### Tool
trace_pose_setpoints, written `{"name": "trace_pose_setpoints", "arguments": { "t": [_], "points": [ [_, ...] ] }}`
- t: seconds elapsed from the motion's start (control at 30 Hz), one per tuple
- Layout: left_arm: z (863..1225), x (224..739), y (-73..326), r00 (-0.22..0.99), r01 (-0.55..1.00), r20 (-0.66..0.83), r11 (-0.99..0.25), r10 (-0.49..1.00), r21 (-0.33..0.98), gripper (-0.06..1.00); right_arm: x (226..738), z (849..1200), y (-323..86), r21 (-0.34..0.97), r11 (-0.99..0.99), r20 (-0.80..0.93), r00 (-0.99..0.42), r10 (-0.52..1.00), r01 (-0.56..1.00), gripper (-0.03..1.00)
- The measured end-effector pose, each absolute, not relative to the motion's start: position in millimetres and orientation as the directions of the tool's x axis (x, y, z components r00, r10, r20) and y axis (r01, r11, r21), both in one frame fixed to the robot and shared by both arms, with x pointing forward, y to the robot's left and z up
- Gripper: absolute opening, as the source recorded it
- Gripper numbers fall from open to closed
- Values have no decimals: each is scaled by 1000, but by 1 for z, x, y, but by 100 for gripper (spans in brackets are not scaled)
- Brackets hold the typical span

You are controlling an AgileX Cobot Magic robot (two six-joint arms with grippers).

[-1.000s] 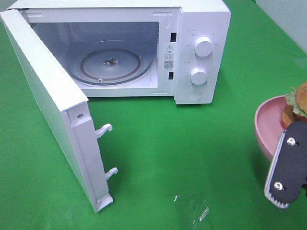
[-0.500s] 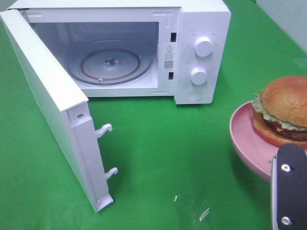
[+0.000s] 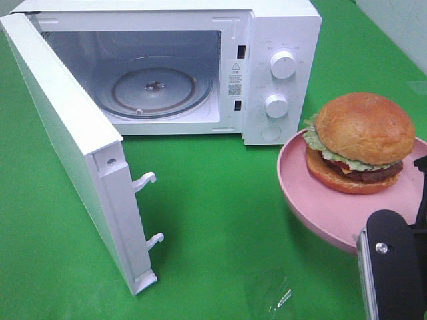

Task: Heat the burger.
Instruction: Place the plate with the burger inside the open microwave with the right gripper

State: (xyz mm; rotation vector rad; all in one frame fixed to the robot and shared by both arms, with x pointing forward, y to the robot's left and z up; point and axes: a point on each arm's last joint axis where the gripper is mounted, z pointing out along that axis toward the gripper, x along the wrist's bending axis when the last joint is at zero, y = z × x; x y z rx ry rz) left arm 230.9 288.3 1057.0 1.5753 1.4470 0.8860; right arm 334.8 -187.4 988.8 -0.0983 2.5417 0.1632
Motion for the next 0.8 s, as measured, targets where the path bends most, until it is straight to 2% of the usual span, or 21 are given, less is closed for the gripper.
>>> {"name": "trace_pose_setpoints", "arguments": {
  "t": [0.6, 0.8],
  "points": [
    [1057, 231, 288, 99, 432, -23, -22, 995, 902, 96, 337, 991, -184, 55, 975, -604, -785, -140, -216, 5],
    [1057, 231, 288, 99, 432, -23, -22, 995, 902, 96, 337, 991, -182, 18, 950, -619, -749, -235, -313, 5]
  ]
}}
